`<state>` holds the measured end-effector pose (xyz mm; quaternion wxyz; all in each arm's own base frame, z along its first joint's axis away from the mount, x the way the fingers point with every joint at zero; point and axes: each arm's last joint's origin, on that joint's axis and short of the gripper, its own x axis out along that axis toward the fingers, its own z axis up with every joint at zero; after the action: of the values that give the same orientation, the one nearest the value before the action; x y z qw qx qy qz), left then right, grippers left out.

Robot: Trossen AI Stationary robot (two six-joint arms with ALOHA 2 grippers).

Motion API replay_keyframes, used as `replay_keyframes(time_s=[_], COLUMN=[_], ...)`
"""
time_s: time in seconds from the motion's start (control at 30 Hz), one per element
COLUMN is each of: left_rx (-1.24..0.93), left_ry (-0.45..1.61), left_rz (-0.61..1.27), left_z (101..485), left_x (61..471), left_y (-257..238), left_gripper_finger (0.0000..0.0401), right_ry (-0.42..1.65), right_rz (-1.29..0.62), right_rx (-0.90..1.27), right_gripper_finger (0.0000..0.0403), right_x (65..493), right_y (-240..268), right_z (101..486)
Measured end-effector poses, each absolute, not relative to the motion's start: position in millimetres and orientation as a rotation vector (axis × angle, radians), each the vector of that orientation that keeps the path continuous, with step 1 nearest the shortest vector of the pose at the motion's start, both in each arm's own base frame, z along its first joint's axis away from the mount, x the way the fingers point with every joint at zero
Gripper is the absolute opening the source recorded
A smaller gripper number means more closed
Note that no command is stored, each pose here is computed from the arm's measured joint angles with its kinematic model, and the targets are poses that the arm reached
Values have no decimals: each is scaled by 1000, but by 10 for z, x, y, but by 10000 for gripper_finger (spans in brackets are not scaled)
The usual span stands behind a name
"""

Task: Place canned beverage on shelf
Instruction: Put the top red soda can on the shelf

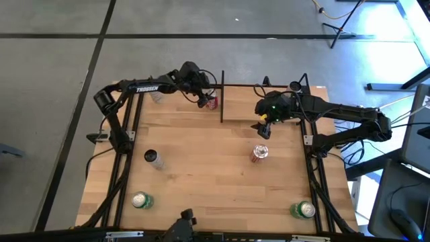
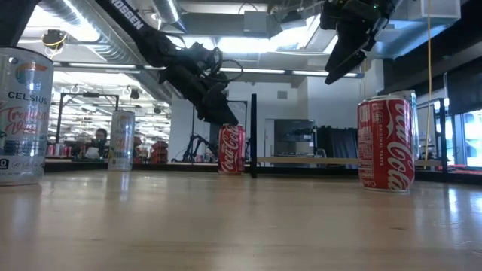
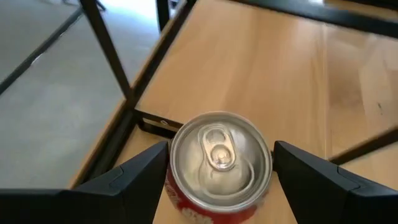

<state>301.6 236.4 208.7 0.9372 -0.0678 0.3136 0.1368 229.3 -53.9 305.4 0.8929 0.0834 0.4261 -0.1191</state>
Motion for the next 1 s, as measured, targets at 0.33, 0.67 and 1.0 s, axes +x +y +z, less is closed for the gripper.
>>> replay_keyframes(time_s=[0.33, 0.67, 1.0], left_rx=[-77, -94, -139], left_ry=[687, 723, 721], left_rz=[269, 286, 317], left_z=[2017, 1995, 2068], left_x=[3071, 3054, 3062], left_y=[2309, 2301, 2213], left_gripper_finger=[281, 253, 196], right_ry=[885, 883, 883], right_rz=[-255, -256, -257], right_rx=[168, 172, 174], right_gripper_finger=[319, 319, 319], right_x=[2291, 2292, 2292], right_y=[-540, -538, -538], right_z=[3054, 3055, 3055])
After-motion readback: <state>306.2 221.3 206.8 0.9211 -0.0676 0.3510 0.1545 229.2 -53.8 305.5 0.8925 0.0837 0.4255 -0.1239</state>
